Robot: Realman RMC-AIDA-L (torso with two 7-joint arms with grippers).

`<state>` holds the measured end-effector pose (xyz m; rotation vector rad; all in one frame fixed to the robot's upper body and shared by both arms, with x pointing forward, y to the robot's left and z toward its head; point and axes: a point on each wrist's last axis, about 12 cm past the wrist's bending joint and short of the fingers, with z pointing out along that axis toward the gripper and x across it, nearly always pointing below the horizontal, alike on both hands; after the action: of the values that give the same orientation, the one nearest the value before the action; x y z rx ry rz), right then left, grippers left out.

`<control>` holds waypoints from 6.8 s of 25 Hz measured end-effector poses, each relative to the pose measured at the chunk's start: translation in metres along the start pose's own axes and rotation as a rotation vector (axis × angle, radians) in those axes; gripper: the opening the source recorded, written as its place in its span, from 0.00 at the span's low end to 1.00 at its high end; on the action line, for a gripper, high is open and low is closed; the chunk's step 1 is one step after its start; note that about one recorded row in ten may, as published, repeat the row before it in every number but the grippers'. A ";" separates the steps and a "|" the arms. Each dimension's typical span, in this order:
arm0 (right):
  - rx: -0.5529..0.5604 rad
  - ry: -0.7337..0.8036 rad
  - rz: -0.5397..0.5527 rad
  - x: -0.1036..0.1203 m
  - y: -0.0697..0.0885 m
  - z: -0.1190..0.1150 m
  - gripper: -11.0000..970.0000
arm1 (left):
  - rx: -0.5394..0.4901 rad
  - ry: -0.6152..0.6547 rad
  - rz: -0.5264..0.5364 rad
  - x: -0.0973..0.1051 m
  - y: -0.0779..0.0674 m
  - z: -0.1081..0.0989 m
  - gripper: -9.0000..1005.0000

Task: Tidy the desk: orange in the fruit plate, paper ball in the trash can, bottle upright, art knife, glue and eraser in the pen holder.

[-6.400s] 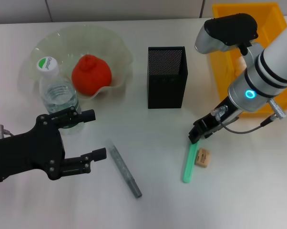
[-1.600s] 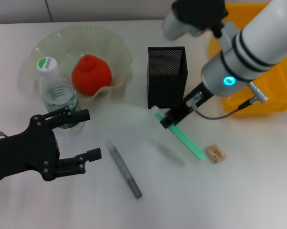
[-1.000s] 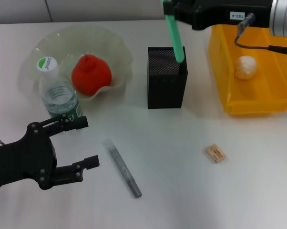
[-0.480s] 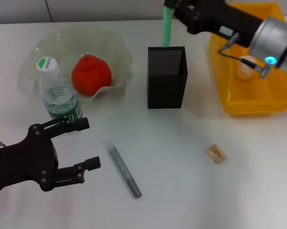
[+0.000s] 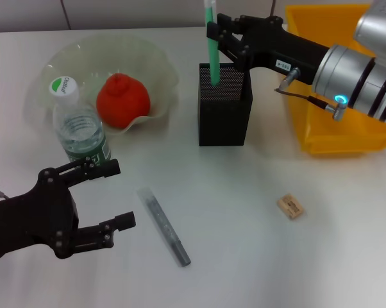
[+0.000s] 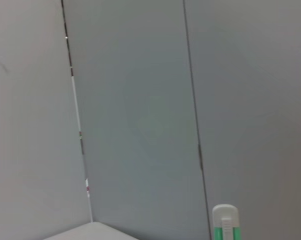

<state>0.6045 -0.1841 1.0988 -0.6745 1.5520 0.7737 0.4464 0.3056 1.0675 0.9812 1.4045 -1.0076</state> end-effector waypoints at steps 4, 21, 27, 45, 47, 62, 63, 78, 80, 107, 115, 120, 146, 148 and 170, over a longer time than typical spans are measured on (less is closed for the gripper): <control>0.000 -0.011 0.014 0.003 0.001 -0.006 0.23 | -0.002 0.001 -0.001 0.000 -0.001 -0.001 0.81; -0.105 0.322 0.169 -0.096 0.044 -0.064 0.39 | -0.005 0.006 -0.002 0.000 0.001 -0.002 0.81; 0.039 0.757 0.262 -0.110 0.061 -0.065 0.65 | -0.005 0.008 -0.001 -0.001 0.002 0.000 0.81; 0.196 1.155 0.278 -0.052 0.063 -0.041 0.85 | -0.002 0.005 0.002 -0.002 0.004 0.001 0.81; 0.201 1.168 0.288 -0.047 0.061 -0.039 0.85 | -0.002 0.005 0.002 -0.002 0.004 0.001 0.81; 0.220 1.226 0.248 -0.028 0.056 -0.026 0.82 | -0.005 0.006 -0.001 -0.001 0.003 0.000 0.81; 0.219 1.228 0.251 -0.027 0.056 -0.025 0.80 | -0.005 0.006 -0.001 -0.001 0.003 0.000 0.81; 0.201 1.274 0.233 -0.018 0.057 -0.012 0.55 | -0.008 0.008 -0.003 0.000 0.002 -0.001 0.81; 0.200 1.282 0.235 -0.017 0.057 -0.012 0.55 | -0.008 0.008 -0.002 0.000 0.002 -0.001 0.81; 0.260 0.767 0.067 -0.146 0.059 -0.039 0.29 | -0.008 -0.001 -0.001 -0.002 0.001 -0.005 0.81; 0.254 0.727 0.063 -0.140 0.025 -0.005 0.30 | -0.020 -0.008 0.001 -0.003 0.002 -0.006 0.81; 0.183 0.787 0.083 -0.120 0.017 0.023 0.30 | -0.020 -0.007 0.000 -0.002 0.002 -0.007 0.81; -0.158 0.868 0.051 -0.080 0.110 0.045 0.85 | -0.138 0.040 -0.033 0.010 -0.020 -0.051 0.81; -0.170 0.902 0.044 -0.070 0.115 0.052 0.85 | -0.135 0.040 -0.031 0.009 -0.019 -0.050 0.81; -0.171 0.967 -0.023 -0.042 0.129 0.080 0.85 | -0.129 0.038 -0.002 0.007 -0.017 -0.049 0.81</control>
<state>0.5563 -0.0422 1.1477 -1.3099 2.3436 0.5809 0.4153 0.3477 1.0634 0.9080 1.4831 -0.8926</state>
